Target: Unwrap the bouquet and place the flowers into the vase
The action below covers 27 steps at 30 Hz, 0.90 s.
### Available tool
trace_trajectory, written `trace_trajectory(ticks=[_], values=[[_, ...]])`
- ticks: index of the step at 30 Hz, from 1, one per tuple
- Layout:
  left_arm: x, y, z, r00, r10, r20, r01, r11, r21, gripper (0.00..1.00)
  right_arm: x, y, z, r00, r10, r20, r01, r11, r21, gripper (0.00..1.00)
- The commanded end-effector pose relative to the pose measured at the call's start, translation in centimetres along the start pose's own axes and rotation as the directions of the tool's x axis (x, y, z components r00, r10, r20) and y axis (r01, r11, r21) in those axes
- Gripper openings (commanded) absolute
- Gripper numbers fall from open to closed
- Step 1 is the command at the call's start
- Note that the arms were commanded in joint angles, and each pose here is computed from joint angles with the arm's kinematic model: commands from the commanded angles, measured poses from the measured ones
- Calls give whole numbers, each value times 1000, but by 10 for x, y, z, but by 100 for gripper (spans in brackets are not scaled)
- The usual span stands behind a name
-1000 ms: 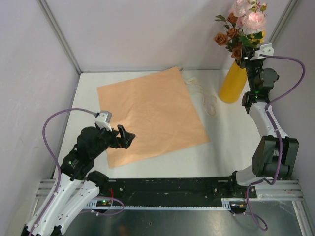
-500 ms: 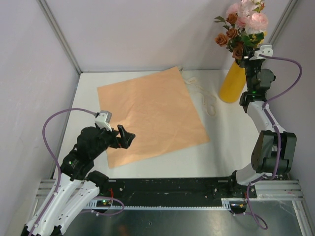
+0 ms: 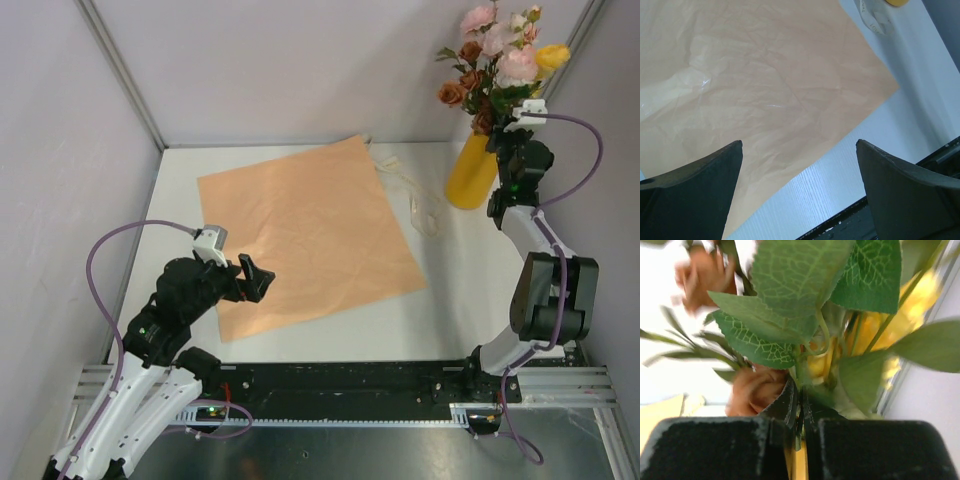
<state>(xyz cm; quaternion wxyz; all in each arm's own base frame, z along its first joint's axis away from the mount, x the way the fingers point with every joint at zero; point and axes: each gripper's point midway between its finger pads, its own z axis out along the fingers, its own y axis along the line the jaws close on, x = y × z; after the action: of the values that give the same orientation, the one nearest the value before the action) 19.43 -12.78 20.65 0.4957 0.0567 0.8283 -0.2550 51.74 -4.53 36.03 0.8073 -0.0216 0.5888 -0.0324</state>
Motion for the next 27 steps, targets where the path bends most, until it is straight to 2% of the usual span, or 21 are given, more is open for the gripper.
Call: trace_trajectory(ticks=[1,6,10,15,18,22,27], values=[[-10,-5,-4,999,21,32,-21,1000,16,100,66,-4,-9,978,58,-199,-48,997,57,0],[-12,-5,-6,999,20,46,-21,1000,16,100,59,0,-8,980,64,-188,-50,996,80,2],[-12,-5,-6,999,22,45,-23,1000,18,100,38,-3,-8,984,81,-156,-65,993,103,18],[-12,-5,-6,999,22,45,-23,1000,20,100,-12,-1,-12,988,113,-105,-103,990,91,42],[-13,-6,-6,999,21,49,-22,1000,20,100,-29,1,-17,978,153,-141,-141,986,91,56],[-13,-5,-7,998,21,51,-22,1000,19,100,-56,4,-29,961,218,-169,-202,973,110,64],[-13,-6,-7,998,21,50,-22,1000,21,100,-101,15,-49,955,269,-129,-262,963,68,65]])
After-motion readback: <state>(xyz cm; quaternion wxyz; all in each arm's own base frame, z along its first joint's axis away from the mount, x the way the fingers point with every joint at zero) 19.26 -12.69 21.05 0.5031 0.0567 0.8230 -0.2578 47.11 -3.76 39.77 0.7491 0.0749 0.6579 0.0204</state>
